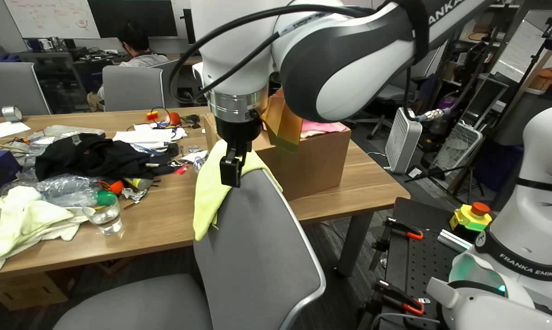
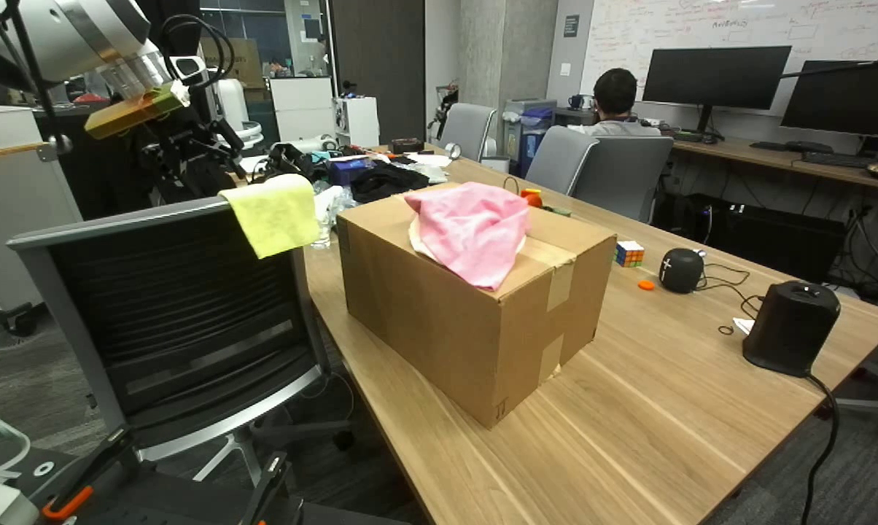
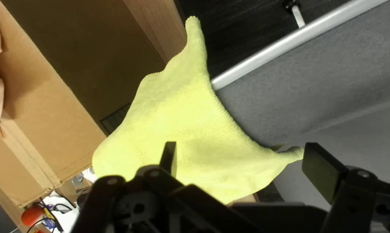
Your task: Move all the towels from the headrest to the top of the sealed cardboard box
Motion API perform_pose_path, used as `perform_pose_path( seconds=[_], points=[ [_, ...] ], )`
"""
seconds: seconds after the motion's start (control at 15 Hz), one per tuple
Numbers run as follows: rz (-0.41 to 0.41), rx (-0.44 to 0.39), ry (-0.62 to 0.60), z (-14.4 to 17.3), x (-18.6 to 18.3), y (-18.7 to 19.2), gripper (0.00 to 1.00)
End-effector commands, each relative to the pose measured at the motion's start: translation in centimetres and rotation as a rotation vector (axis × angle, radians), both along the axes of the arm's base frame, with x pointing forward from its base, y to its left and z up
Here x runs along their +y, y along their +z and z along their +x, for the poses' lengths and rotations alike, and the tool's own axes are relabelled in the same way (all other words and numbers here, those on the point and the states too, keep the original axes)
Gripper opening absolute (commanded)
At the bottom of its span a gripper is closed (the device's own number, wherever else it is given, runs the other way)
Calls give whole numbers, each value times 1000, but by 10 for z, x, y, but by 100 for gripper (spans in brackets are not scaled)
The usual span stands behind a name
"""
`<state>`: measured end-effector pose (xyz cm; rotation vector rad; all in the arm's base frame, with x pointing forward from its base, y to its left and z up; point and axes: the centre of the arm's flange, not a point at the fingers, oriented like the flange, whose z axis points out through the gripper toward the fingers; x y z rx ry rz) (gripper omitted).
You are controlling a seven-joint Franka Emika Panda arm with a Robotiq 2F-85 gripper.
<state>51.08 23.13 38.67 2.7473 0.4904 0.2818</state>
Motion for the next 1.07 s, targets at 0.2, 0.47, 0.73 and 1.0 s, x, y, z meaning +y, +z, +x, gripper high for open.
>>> perform_pose_path(
  seconds=[0.2, 0.47, 0.73, 1.0],
  points=[
    [-33, -57, -53, 28, -6, -4, 100],
    [-65, -77, -90, 39, -20, -11, 100],
    [-67, -74, -114, 44, -27, -15, 100],
    [-63, -66, -125, 45, -30, -16, 100]
  ],
)
